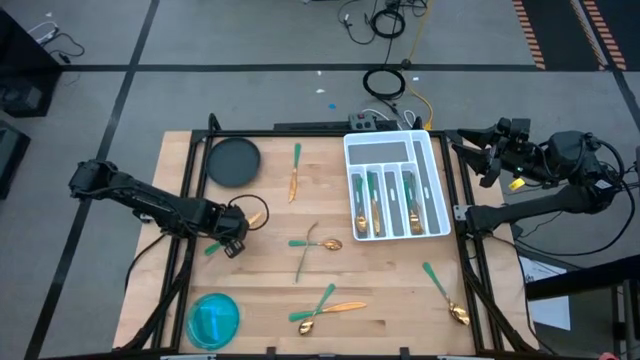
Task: Sort silverware
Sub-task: Put the left green knife on the silverware tray with the other green knife
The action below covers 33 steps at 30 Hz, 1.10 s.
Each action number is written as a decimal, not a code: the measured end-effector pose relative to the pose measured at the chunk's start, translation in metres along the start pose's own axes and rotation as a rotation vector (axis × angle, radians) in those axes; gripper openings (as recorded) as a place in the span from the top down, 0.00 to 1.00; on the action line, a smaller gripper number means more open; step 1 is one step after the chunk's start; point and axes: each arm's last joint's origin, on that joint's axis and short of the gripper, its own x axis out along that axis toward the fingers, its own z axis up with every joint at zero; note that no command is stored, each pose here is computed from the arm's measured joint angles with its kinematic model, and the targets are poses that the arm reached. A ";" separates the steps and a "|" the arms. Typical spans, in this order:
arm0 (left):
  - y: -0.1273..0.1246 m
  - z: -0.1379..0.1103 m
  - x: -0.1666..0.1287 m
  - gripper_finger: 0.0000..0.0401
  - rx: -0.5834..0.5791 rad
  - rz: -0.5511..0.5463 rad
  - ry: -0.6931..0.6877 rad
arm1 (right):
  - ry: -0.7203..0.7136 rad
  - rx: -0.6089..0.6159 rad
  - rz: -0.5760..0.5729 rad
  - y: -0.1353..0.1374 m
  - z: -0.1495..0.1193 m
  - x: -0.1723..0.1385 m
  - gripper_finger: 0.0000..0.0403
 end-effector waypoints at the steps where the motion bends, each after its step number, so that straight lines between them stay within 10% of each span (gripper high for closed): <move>1: 0.000 0.000 0.000 0.95 0.000 0.000 0.000 | -0.001 0.001 0.000 0.000 0.000 0.000 0.34; 20: -0.027 0.029 -0.049 0.95 -0.072 -0.107 -0.157 | -0.016 -0.018 0.007 0.001 0.002 0.000 0.34; 33: -0.039 0.093 -0.150 0.96 -0.055 -0.145 -0.674 | -0.016 -0.017 0.006 0.001 0.002 0.000 0.34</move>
